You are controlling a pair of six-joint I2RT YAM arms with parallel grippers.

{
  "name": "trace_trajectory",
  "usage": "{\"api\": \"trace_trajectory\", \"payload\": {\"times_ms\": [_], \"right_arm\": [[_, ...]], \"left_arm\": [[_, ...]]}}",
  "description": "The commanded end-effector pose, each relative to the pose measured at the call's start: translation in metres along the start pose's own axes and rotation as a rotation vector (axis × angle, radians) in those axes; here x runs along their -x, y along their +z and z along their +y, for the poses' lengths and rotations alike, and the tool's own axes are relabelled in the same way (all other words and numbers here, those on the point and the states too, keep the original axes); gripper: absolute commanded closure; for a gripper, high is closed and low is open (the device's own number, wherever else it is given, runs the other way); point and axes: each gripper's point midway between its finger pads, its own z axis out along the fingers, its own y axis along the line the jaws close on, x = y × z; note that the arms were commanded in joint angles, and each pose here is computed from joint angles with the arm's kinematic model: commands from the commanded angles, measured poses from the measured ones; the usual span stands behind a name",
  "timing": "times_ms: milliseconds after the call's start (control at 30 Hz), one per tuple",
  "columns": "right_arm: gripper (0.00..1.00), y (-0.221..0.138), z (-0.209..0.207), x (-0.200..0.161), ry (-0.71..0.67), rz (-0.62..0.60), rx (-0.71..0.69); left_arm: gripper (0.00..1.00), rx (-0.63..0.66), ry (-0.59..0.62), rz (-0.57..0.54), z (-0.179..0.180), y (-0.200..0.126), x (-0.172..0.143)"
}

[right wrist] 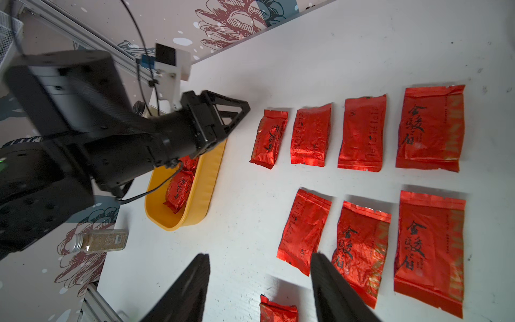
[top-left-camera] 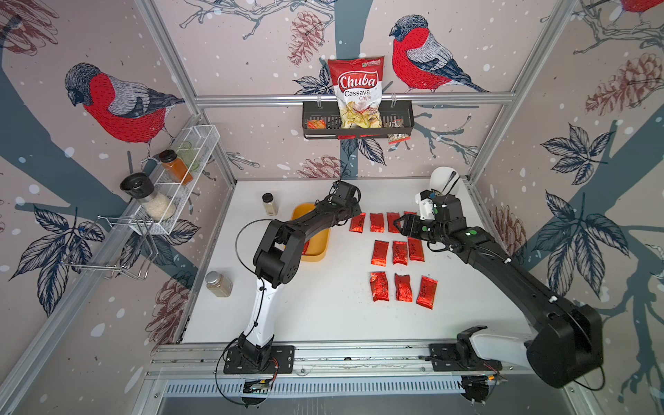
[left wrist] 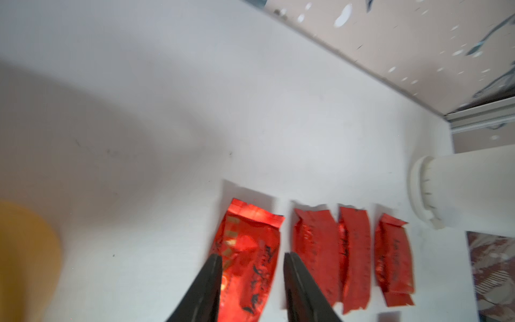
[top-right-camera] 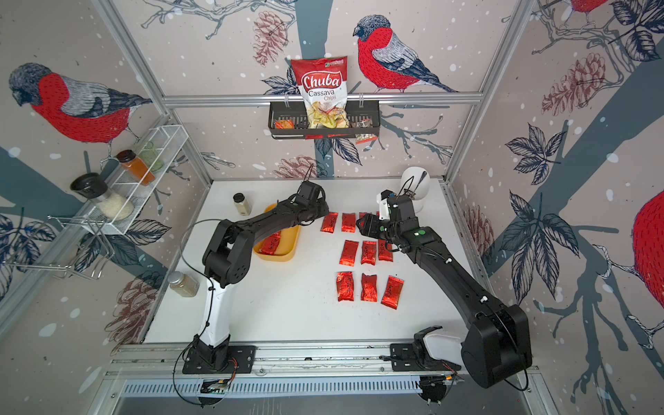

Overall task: Take the tea bags out of the storage box
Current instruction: Place the tea bag at the center of the board, then pick up the tea bag from the storage box.

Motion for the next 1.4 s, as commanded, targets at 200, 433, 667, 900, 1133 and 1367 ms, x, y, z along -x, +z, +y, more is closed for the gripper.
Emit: {"api": "trace_trajectory", "payload": {"times_ms": [200, 433, 667, 900, 1133, 1367], "right_arm": [[0.38, 0.038, 0.066, -0.002, -0.058, 0.036, 0.124], [0.38, 0.077, 0.109, -0.01, -0.092, 0.097, 0.206], [0.39, 0.1, 0.129, -0.022, -0.123, 0.157, 0.228], [0.39, 0.1, 0.12, -0.025, -0.113, 0.159, 0.21], [0.39, 0.098, 0.114, -0.023, -0.105, 0.156, 0.204], [0.39, 0.094, 0.109, -0.02, -0.1, 0.149, 0.202]], "left_arm": [[0.56, 0.166, 0.124, -0.162, 0.039, -0.115, 0.048], [0.51, 0.385, 0.126, -0.095, 0.145, -0.133, 0.022], [0.61, 0.539, 0.22, 0.079, 0.187, -0.084, -0.008], [0.62, 0.627, 0.315, 0.096, 0.193, -0.065, -0.009], [0.64, 0.695, 0.409, 0.117, 0.188, -0.047, -0.015], [0.64, 0.752, 0.428, 0.107, 0.197, -0.048, -0.013]]}}
